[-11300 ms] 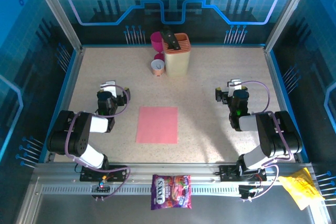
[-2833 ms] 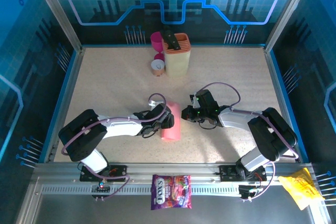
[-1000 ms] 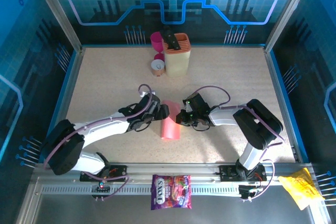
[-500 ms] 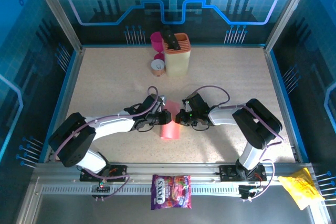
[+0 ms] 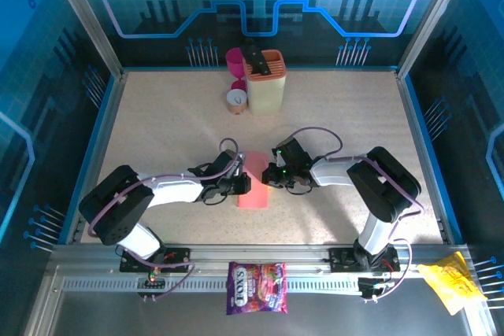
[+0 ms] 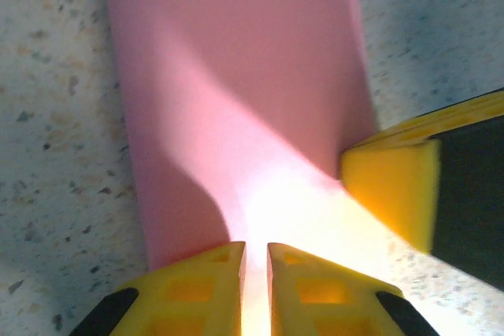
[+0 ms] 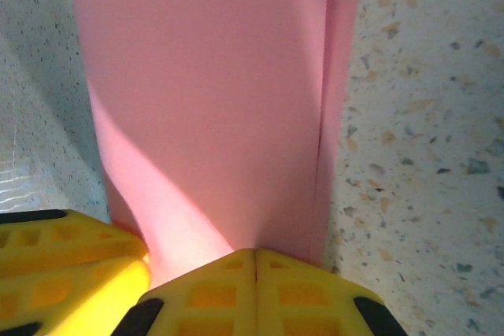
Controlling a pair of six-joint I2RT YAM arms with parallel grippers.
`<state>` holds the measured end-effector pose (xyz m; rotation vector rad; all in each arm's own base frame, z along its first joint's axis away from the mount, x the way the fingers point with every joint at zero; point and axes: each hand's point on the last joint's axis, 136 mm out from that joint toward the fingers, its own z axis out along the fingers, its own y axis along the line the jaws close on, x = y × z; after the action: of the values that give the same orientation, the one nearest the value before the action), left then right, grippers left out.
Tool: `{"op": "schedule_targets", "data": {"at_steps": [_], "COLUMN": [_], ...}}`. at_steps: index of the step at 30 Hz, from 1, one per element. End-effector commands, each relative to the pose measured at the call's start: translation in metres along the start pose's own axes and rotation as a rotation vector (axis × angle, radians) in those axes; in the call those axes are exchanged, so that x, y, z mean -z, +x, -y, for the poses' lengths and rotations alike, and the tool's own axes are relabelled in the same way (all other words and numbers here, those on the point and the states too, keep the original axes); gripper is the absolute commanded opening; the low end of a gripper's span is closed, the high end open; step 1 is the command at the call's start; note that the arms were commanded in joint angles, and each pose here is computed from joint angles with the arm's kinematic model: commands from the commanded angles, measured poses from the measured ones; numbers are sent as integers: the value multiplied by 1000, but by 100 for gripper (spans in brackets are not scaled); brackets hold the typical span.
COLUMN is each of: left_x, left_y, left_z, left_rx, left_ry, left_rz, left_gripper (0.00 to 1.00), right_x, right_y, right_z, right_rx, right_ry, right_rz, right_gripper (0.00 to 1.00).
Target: Fold a paper plane with a square sheet of paper (pick it up from the middle)
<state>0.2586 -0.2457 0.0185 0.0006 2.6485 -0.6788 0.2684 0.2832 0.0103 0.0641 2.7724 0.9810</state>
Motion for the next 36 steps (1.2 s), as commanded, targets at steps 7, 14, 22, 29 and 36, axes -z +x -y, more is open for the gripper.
{"op": "schedule_targets", "data": {"at_steps": [7, 14, 22, 29, 36], "left_x": [4, 25, -2, -16, 1], "left_y": [-7, -52, -52, -37, -54], "left_z": [-4, 21, 3, -26, -5], "left_rx": [14, -14, -10, 36, 28], "left_ry": [-1, 101, 88, 9, 59], "left_rz": [31, 96, 54, 57, 88], "left_gripper": [18, 24, 14, 12, 13], "right_x": [-10, -11, -12, -12, -12], "right_y": [36, 36, 37, 40, 41], "right_z": [63, 65, 67, 71, 73], "right_rx": [-75, -70, -71, -72, -66], "right_ry": [238, 247, 256, 264, 270], "right_rz": [-91, -94, -98, -98, -102], "right_gripper": [0, 0, 0, 0, 0]}}
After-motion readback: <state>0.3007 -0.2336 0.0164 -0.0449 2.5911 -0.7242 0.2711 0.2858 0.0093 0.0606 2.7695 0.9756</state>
